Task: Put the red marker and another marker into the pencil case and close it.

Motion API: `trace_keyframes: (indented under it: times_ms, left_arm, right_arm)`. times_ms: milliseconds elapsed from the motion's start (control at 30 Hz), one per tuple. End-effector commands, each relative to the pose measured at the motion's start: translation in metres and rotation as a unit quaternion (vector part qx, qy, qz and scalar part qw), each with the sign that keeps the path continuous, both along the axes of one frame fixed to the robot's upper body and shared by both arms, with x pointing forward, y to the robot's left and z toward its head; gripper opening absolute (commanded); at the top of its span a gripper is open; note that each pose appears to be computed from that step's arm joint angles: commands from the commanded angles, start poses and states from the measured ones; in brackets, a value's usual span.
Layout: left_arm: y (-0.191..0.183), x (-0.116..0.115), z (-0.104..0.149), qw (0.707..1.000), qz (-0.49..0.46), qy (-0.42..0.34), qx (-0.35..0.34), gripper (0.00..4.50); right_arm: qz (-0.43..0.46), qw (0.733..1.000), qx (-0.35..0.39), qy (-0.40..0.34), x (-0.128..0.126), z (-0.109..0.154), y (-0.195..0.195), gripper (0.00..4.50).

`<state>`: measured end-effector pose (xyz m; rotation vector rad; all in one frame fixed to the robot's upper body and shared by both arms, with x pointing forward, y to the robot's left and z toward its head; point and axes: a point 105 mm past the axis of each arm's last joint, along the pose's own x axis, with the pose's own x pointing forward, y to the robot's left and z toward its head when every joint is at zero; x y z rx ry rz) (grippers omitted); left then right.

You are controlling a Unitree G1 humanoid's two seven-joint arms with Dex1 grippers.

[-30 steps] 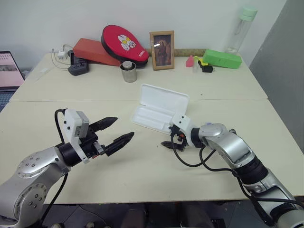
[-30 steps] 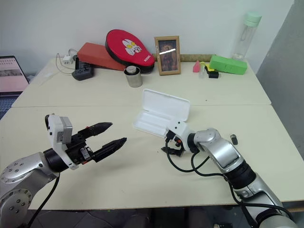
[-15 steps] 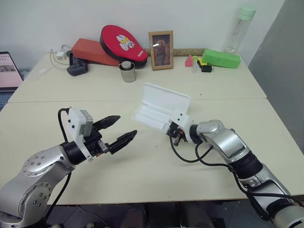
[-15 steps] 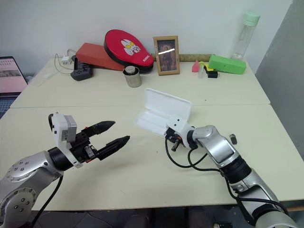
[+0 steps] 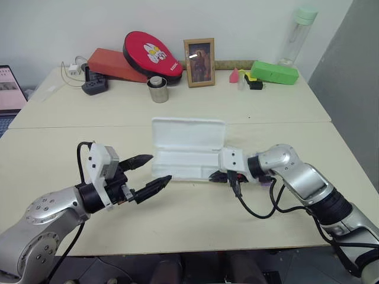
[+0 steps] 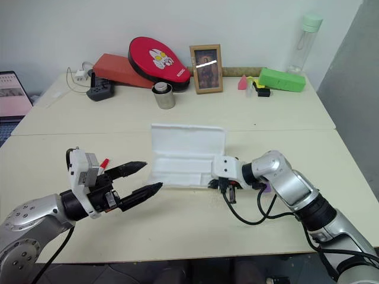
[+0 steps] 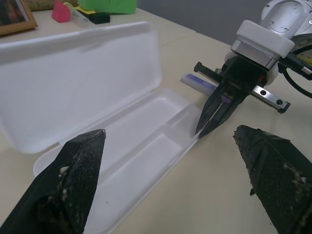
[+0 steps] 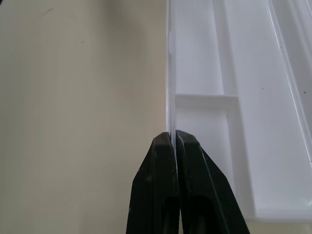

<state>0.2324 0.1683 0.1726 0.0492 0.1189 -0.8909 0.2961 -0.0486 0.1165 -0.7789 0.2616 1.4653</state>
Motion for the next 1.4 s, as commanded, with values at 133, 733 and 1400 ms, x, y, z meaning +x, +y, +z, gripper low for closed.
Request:
trace_keyframes:
  times_ms: [133, 733, 1400]
  left_arm:
    - [-0.004, -0.006, 0.014, 0.999, -0.011, -0.03, 0.008, 4.5]
    - [-0.005, -0.007, 0.011, 1.0, -0.005, -0.025, 0.009, 4.5]
    - [0.092, 0.015, -0.006, 0.966, 0.256, -0.014, 0.012, 4.5]
  right_arm:
    - [0.012, 1.0, 0.002, -0.009, 0.005, -0.001, 0.01, 0.03]
    - [0.008, 1.0, 0.008, -0.013, 0.012, -0.003, 0.015, 0.35]
    - [0.041, 0.971, 0.232, 0.047, -0.022, 0.103, 0.017, 4.44]
